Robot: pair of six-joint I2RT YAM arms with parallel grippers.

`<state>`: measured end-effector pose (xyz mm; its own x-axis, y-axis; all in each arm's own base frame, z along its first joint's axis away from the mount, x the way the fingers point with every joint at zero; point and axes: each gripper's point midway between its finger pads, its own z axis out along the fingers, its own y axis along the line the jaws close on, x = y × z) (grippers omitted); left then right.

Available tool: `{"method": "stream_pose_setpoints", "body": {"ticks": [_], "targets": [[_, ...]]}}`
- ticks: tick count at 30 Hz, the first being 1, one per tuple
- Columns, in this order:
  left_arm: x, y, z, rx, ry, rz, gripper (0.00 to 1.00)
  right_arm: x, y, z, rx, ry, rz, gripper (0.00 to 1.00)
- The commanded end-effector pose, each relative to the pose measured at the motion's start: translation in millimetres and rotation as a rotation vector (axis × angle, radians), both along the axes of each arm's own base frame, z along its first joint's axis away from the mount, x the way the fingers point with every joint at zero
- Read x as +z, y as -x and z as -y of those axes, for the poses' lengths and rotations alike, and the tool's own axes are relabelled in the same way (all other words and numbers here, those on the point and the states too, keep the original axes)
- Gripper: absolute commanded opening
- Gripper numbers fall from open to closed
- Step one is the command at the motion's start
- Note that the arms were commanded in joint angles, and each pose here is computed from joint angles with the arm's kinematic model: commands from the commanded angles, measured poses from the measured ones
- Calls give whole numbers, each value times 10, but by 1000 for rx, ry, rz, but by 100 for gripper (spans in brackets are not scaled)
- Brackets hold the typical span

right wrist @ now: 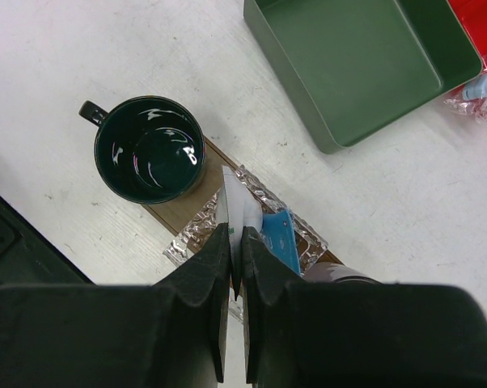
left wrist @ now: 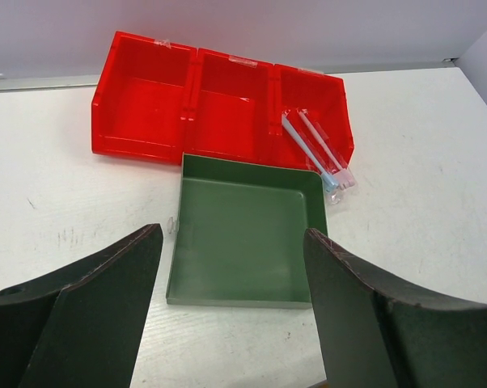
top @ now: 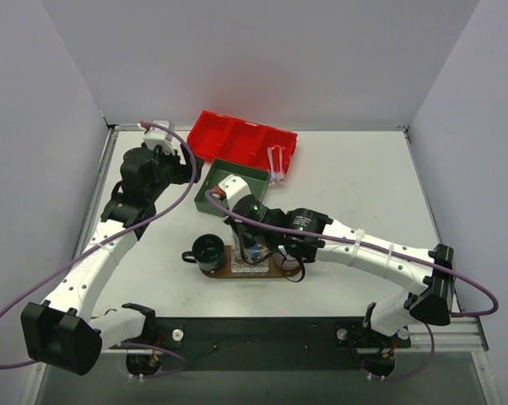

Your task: Prepare toiletry sets of a toothbrush and toothpaste on the tray

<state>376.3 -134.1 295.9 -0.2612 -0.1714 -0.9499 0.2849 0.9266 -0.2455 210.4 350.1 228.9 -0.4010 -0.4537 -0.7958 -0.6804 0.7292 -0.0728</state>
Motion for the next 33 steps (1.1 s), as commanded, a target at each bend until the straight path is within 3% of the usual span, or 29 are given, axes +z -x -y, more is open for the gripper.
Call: {"method": "stream_pose_setpoints", "body": {"ticks": [1, 33], "targets": [[123, -28, 53, -21, 9, 47, 80, 32, -89, -26, -33, -30, 19, 0], [141, -18, 52, -23, 8, 53, 81, -319, -165, -11, -69, -43, -13, 0]]}}
